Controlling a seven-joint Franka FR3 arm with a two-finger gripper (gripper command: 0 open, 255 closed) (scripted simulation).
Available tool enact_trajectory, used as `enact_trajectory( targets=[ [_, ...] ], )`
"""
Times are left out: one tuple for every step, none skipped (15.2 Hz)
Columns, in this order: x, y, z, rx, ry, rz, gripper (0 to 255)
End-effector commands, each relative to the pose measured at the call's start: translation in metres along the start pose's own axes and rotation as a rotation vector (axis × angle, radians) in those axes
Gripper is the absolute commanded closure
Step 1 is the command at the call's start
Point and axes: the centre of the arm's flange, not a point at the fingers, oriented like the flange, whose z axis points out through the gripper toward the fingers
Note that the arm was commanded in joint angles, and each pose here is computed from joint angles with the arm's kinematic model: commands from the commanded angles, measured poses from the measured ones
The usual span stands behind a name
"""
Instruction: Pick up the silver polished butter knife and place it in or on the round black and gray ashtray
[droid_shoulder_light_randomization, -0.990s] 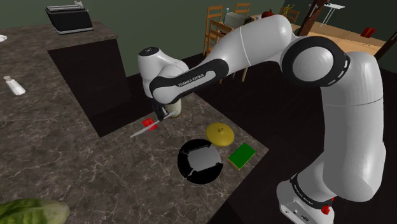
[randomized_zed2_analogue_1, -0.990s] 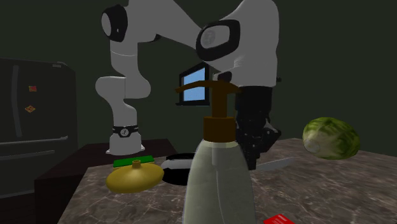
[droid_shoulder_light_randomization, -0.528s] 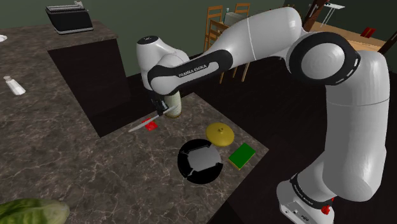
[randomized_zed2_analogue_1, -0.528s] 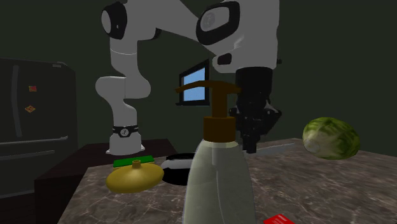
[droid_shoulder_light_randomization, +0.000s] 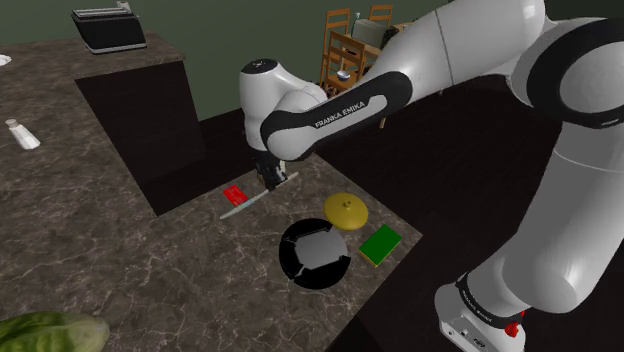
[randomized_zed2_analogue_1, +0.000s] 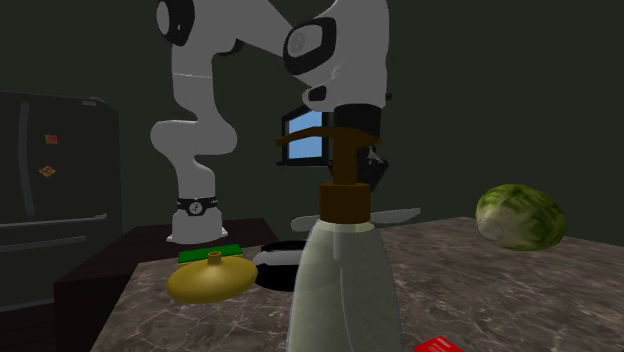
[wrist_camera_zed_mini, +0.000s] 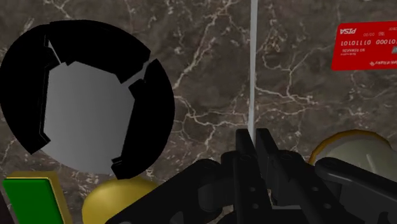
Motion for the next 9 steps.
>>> enact_trajectory(
  targets=[
    [0.004,0.028,-0.001,0.0,0.001,0.001,255],
    [0.007,0.041,-0.002,0.0,0.001,0.001,255],
    [0.009,0.054,-0.003,0.0,0.001,0.001,255],
    [0.012,0.067,-0.004,0.0,0.001,0.001,255],
    [0.014,0.08,-0.005,0.0,0.001,0.001,255],
    [0.016,0.093,-0.006,0.0,0.001,0.001,255],
    [0.019,0.106,-0.007,0.0,0.001,0.001,255],
    [0.021,0.119,-0.007,0.0,0.001,0.001,255],
    [0.024,0.132,-0.008,0.0,0.001,0.001,255]
  ],
)
